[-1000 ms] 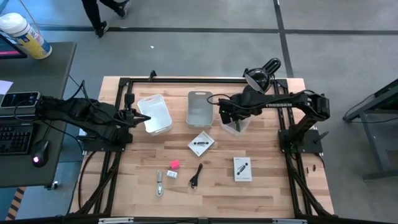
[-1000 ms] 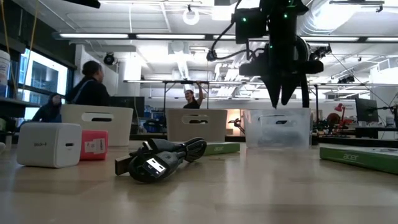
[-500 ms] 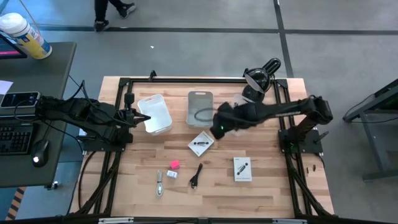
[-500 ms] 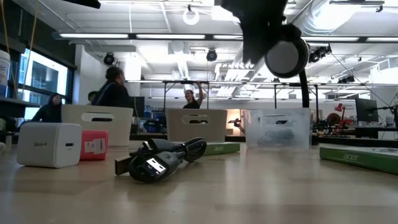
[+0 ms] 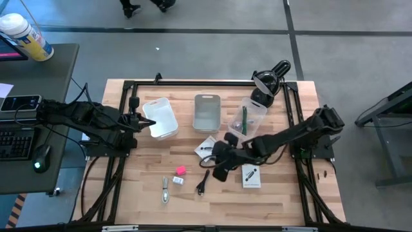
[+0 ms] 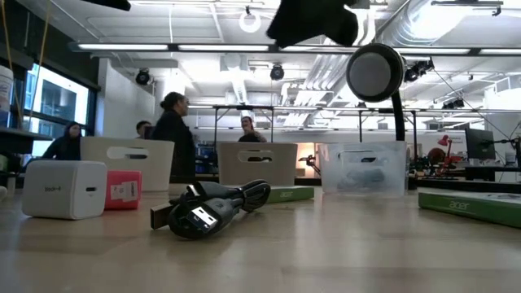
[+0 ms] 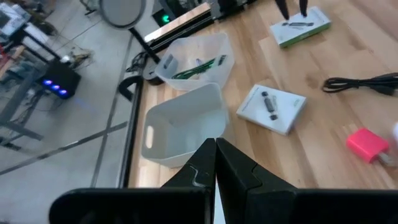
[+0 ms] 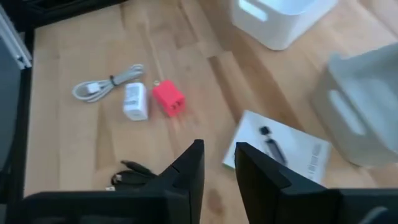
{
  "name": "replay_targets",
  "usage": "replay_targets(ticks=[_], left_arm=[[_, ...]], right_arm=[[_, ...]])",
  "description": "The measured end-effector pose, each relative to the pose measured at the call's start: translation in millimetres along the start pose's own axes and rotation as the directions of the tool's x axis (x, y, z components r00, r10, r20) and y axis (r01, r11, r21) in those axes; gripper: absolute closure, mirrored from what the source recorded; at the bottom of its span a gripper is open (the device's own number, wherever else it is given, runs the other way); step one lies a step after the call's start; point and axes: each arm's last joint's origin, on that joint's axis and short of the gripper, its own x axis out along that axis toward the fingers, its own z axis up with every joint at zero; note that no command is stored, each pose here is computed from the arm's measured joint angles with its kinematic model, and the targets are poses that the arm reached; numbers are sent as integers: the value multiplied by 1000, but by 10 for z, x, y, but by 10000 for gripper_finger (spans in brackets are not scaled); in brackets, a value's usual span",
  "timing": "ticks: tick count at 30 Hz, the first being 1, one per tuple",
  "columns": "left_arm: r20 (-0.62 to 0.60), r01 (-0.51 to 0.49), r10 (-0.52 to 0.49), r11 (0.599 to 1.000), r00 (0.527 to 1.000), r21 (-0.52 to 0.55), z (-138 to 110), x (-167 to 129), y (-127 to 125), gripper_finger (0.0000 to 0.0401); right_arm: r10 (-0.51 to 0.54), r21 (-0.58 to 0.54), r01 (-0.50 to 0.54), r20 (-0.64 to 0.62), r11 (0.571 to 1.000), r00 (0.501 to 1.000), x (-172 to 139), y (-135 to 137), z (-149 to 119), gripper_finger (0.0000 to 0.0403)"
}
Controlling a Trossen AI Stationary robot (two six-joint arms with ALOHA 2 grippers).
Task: Pick and place items into bin
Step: Put the black charger cable into the transparent bin
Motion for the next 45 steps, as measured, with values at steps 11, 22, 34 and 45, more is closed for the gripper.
replay_targets(ticks=[11,22,34,45], left_arm=[[0,522,-525,847,851,99,-95,-27,-192,400],[-26,476,-475,877,880,64,-110,-22,-179,400],[-41,432,-430,900,902,54,-114,-16,-165,400],[-46,415,-412,908,910,55,-115,-14,-160,400]], right_arm=[[43,-3,-43,-40,999,998,193,75,-87,324],[234,-270,-278,-184,922,955,474,260,-234,324],[147,-532,-288,-291,796,945,814,381,-318,317],[142,-601,-308,-308,737,941,890,401,-355,257]])
